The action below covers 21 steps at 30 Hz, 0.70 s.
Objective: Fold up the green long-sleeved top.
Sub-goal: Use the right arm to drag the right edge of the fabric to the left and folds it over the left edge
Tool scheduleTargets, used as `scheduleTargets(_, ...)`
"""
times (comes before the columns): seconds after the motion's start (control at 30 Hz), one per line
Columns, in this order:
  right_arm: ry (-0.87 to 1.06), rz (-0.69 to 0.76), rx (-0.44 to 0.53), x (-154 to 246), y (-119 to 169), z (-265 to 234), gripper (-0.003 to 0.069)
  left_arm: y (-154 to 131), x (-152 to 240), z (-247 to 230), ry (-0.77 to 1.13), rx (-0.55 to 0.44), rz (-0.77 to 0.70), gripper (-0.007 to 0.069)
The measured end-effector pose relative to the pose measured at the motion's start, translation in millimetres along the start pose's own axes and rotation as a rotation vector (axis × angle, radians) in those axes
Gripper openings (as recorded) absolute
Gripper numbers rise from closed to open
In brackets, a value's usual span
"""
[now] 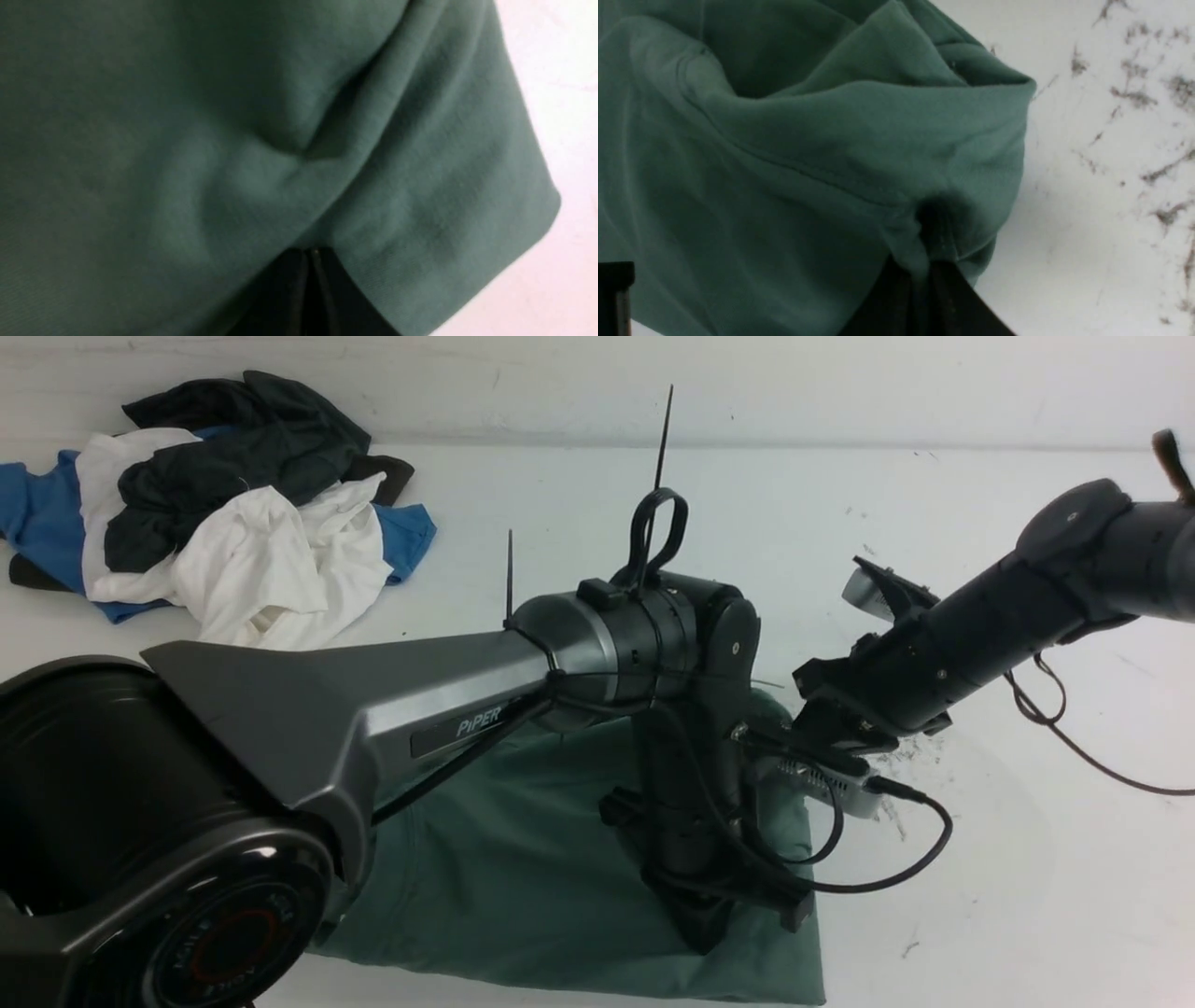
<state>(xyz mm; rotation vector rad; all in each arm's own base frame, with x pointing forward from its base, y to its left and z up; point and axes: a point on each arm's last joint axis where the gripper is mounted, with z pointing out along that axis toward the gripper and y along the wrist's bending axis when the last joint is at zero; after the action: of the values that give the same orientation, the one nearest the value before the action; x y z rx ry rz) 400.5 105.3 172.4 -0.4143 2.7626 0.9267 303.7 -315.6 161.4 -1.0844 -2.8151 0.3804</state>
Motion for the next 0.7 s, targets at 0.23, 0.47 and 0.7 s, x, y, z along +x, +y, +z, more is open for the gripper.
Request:
scheduleTargets(0.23, -0.014, -0.033, 0.045, -13.9, 4.7, -12.4, 0.0013, -12.1, -2.0, 3.1, -0.021, 0.009, 0.034, -0.0004)
scheduleTargets(0.47, -0.026, -0.002, 0.080, -17.5, 3.0, -14.6, 0.0013, -19.4, -3.2, 7.4, -0.021, 0.013, 0.054, -0.0004)
scheduleTargets(0.7, -0.043, -0.007, 0.109, -19.2, 0.2, -14.1, 0.0013, -22.9, -3.6, 8.2, -0.021, 0.035, 0.050, -0.0004)
